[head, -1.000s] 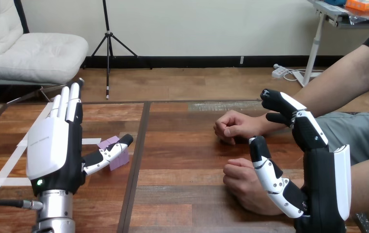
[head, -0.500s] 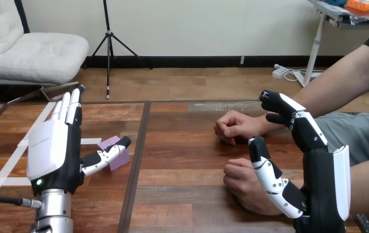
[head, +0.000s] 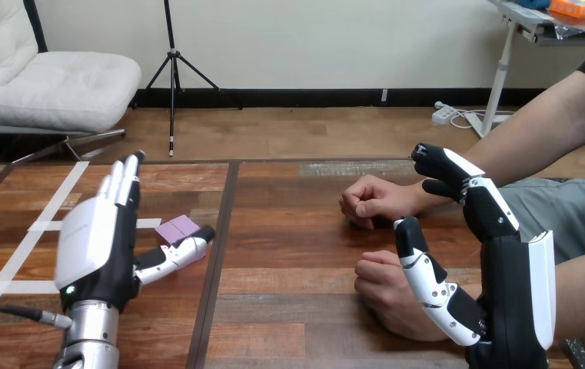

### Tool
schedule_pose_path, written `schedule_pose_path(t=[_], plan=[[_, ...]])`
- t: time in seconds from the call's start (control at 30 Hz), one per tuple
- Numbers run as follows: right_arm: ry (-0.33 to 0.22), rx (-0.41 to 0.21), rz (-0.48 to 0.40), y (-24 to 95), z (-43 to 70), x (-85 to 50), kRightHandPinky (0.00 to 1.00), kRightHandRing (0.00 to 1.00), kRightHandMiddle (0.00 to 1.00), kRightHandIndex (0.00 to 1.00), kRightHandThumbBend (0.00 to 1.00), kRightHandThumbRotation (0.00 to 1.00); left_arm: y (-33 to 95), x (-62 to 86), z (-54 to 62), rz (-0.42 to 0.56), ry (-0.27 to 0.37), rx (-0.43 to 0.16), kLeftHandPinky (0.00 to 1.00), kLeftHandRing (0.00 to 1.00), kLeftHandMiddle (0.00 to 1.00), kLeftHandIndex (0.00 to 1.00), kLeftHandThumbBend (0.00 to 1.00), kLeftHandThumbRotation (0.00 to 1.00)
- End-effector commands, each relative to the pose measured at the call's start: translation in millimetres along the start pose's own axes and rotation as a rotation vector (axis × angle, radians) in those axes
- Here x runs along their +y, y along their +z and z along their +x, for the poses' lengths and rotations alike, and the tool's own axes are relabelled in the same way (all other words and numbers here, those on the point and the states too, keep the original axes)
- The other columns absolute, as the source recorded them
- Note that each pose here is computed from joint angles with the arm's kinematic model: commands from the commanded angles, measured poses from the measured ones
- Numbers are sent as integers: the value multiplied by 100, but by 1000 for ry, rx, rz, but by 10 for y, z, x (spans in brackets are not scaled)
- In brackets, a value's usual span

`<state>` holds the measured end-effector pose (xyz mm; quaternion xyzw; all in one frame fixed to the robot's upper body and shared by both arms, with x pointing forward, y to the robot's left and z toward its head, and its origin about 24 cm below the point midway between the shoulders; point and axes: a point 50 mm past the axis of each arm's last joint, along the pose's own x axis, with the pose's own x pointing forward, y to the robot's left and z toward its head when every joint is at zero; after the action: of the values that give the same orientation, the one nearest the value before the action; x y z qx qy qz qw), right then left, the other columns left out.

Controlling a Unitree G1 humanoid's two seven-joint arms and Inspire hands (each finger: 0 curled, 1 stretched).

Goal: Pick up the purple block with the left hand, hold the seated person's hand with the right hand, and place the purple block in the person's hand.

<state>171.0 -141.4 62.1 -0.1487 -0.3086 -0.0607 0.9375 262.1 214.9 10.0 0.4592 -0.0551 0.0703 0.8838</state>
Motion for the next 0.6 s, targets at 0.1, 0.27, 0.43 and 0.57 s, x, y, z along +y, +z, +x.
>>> schedule_pose_path(t=[0.1,0.27,0.43,0.57], plan=[[-21,-75,13,48,147,0,72,77,78,77,38,46,121,108,247,24,4,-72,87,94,97,97,89,63],[-18,-72,8,48,145,-5,72,76,78,77,38,46,112,93,262,26,-9,-67,86,93,96,97,90,63],[-16,-75,3,44,145,-10,72,77,78,77,38,47,103,72,280,30,-29,-57,85,93,96,96,91,63],[-16,-73,2,44,142,-10,72,77,78,77,38,47,99,60,286,27,-40,-52,86,93,96,96,92,63]])
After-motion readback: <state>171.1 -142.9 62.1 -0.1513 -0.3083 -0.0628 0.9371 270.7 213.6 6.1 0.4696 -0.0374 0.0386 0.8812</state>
